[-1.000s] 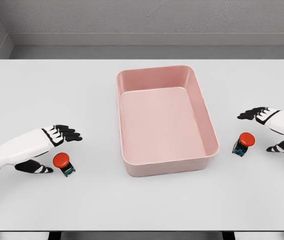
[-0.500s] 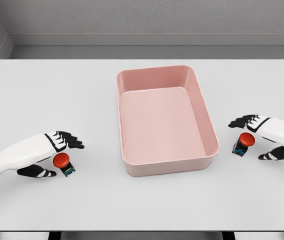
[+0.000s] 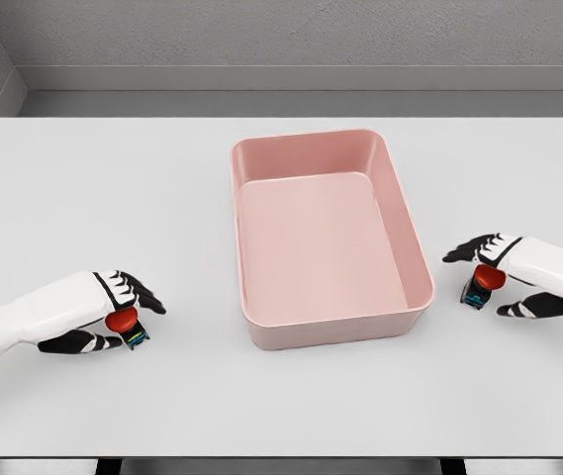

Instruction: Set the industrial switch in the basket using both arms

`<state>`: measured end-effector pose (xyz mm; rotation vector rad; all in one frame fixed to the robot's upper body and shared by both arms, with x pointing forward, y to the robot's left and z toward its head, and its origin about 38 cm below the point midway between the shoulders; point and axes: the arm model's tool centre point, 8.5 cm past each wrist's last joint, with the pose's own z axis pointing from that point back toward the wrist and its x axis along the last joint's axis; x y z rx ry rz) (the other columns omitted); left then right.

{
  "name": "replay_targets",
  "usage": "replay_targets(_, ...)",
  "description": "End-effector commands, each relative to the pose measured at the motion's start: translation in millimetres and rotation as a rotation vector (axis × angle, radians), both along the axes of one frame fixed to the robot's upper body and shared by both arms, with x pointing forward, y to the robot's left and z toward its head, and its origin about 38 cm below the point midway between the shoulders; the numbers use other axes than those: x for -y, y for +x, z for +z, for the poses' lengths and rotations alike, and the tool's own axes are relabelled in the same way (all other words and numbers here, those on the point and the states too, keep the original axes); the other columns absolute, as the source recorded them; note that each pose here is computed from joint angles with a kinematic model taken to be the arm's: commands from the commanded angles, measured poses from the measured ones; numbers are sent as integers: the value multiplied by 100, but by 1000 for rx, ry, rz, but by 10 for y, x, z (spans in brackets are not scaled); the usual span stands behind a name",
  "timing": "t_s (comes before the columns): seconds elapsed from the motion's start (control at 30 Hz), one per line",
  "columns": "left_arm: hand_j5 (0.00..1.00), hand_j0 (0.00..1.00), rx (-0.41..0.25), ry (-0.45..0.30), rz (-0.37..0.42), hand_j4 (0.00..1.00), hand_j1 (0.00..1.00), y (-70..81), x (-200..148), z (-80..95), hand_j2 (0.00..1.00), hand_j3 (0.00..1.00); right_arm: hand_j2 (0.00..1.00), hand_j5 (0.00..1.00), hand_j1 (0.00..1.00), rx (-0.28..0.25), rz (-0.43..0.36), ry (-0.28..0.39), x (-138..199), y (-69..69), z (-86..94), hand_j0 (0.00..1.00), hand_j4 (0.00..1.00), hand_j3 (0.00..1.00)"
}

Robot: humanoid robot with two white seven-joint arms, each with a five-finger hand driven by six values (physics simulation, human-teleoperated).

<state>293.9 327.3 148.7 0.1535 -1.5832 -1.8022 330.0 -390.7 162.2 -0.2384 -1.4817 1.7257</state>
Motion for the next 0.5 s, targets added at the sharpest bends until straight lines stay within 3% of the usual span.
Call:
replay_targets(0.0,67,67,-3,-2,1,67,67,1,-3,6,67,67,87,87,87,-3,-17,-6,55,15,-15,87,87,87)
replay_targets(0.27,59,59,-1,0,4,59,59,12,-21,23,59,59,86,86,86,-15,-19,-3,43,14,-86,86,86,86)
replay_targets(0.47,58,58,1,0,3,58,58,18,-26,43,58,58,69,69,69,-19,-16,-16,58,7,-86,69,69,69)
